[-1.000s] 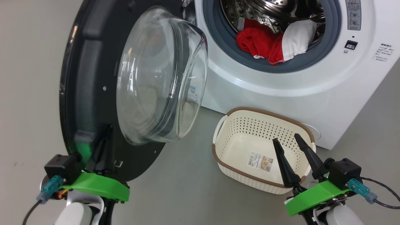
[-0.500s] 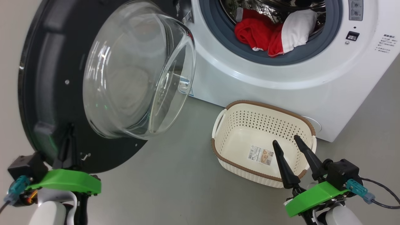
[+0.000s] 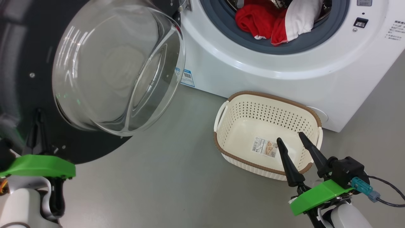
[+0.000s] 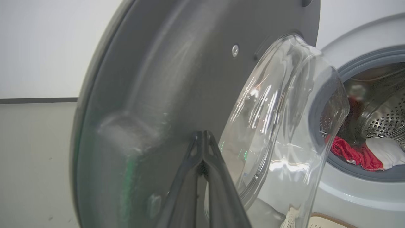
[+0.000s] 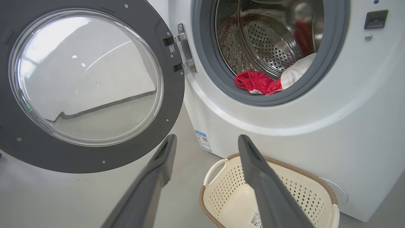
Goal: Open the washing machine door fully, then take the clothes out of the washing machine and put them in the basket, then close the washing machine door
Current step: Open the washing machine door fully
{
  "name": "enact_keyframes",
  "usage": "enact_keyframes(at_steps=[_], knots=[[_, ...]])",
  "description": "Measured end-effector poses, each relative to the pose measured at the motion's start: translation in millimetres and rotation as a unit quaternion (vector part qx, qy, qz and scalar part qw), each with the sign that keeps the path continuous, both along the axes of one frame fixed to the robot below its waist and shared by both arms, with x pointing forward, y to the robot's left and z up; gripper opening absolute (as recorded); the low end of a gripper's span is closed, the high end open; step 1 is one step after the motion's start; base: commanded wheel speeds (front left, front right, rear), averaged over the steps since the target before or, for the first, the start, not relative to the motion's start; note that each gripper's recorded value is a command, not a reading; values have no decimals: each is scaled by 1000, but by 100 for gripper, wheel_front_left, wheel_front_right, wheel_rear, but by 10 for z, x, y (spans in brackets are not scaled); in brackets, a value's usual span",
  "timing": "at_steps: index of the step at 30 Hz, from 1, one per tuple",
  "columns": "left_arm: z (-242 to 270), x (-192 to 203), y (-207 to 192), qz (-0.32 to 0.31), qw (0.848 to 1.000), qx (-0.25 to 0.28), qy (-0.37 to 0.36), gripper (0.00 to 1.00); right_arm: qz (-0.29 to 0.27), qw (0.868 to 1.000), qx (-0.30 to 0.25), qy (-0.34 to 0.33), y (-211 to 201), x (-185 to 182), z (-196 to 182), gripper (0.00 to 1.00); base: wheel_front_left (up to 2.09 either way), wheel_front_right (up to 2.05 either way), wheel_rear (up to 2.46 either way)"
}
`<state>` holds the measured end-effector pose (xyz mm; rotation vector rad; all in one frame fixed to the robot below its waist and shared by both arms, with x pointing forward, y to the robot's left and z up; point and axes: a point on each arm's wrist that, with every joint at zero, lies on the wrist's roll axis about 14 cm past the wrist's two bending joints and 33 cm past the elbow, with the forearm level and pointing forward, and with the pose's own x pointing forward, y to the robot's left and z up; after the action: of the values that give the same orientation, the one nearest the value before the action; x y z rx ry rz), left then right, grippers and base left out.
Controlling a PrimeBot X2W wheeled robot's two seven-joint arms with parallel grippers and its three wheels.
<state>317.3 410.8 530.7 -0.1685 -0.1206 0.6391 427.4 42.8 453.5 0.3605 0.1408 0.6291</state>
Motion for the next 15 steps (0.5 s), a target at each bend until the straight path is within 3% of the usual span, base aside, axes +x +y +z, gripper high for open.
enact_keyframes(at_steps=[15], knots=[[21, 116, 314, 42, 999, 0, -1, 0, 1, 1000, -6, -4, -15, 178, -78, 100, 0, 0, 0]])
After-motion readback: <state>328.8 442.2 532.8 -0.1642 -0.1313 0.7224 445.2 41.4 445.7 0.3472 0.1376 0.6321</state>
